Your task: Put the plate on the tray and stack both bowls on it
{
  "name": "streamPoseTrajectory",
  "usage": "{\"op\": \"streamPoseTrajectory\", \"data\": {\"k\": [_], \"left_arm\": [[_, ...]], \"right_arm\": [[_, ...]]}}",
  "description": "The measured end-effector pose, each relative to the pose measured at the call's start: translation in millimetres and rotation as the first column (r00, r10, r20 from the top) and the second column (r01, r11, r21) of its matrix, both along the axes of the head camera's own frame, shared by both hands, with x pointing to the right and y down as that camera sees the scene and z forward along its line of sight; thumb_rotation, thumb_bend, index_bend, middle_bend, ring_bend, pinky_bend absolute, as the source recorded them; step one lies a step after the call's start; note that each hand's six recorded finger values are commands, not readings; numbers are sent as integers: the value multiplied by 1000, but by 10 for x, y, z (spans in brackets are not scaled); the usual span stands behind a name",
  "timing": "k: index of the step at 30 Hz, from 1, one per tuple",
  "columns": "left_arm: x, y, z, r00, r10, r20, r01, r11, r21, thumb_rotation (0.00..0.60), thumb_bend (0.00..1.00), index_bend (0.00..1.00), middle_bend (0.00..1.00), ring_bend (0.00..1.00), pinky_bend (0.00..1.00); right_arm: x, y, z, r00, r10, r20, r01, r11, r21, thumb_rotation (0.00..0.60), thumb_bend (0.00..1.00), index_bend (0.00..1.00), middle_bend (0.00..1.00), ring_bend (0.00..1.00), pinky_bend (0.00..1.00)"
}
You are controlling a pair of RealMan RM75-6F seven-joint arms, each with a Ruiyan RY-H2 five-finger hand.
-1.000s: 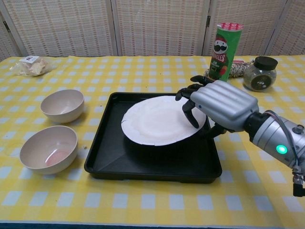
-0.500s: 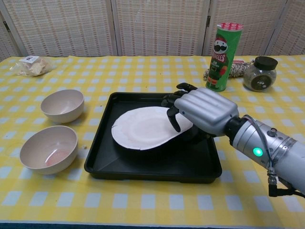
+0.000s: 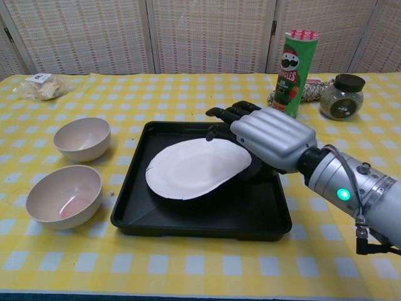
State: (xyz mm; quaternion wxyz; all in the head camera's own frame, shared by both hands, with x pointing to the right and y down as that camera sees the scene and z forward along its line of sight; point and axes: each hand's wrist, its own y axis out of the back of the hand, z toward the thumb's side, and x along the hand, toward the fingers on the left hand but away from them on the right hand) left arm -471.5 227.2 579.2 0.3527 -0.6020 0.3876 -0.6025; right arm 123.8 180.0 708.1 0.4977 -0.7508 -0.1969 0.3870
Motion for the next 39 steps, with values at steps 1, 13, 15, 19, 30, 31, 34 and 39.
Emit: {"op": "streamPoseTrajectory", "data": {"k": [1,13,15,19,30,31,34,39], "left_arm": [[1,0,-1,1000,0,-2,0,1000,0,600,464,0,80,35,23],[-9,-1,-20,1000,-1,-11,1,1000,2,600,464,0,80,35,22],[8,11,-15,1000,4,-14,-4,1000,-2,600,463,0,81,35,22],[68,41,-22,999,25,-27,-25,1000,-6,600,463,0,80,34,15],[395,235,90,988,145,-47,-148,987,-62,600,463,15,81,33,0],[423,253,91,987,154,-51,-157,986,-64,600,463,16,80,33,0],[495,316,84,982,178,-61,-182,981,-68,600,463,18,81,34,2],[580,446,113,976,211,-46,-215,972,-94,600,461,113,81,34,12]], "right_arm": [[3,9,7,1000,-1,-4,0,1000,-11,600,287,212,17,53,33],[210,86,-167,1000,-7,-9,6,996,-92,600,235,104,0,0,14],[288,85,-229,1000,8,0,-8,995,-102,600,235,101,0,0,11],[519,61,-408,998,60,31,-58,995,-78,600,234,101,0,0,9],[1959,375,-1017,955,292,-51,-285,952,113,600,232,13,0,0,0],[2148,423,-1091,941,329,-75,-319,940,122,600,232,2,0,0,0],[2530,487,-1258,902,417,-111,-403,906,130,600,231,0,0,0,0],[2853,474,-1508,856,508,-92,-496,859,131,600,232,0,0,0,0]]}}
